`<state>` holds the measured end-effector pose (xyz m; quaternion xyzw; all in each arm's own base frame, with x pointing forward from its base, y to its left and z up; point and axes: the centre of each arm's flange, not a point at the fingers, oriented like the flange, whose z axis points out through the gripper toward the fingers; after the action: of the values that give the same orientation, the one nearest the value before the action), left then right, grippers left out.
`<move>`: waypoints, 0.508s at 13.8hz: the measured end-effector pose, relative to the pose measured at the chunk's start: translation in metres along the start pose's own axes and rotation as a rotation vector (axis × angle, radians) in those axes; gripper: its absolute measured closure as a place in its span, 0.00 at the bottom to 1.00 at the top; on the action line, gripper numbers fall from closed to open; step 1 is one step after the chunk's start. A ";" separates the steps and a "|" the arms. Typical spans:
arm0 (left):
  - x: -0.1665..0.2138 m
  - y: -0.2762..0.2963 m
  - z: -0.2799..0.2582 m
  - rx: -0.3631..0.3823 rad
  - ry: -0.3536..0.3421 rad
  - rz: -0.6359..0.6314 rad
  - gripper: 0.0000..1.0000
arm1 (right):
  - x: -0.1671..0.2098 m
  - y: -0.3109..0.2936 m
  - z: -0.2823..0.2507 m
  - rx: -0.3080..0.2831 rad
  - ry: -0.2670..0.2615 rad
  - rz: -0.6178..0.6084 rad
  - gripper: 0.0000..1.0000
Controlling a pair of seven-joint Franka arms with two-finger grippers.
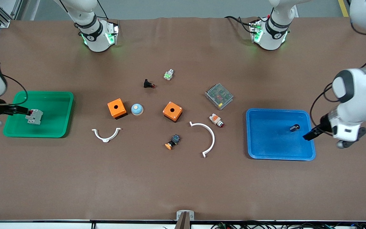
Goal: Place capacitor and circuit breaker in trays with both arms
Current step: 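Open both grippers and lift them away from the trays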
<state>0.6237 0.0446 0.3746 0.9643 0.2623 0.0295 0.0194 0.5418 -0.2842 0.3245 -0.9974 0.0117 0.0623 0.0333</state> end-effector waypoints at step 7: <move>-0.002 -0.006 -0.212 0.033 0.018 0.299 0.00 | -0.007 -0.104 -0.176 -0.008 -0.003 0.060 0.00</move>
<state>0.6048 0.0538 0.5859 0.9926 0.1161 0.0365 -0.0034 0.5599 -0.1922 0.5063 -0.9967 0.0412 0.0650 0.0274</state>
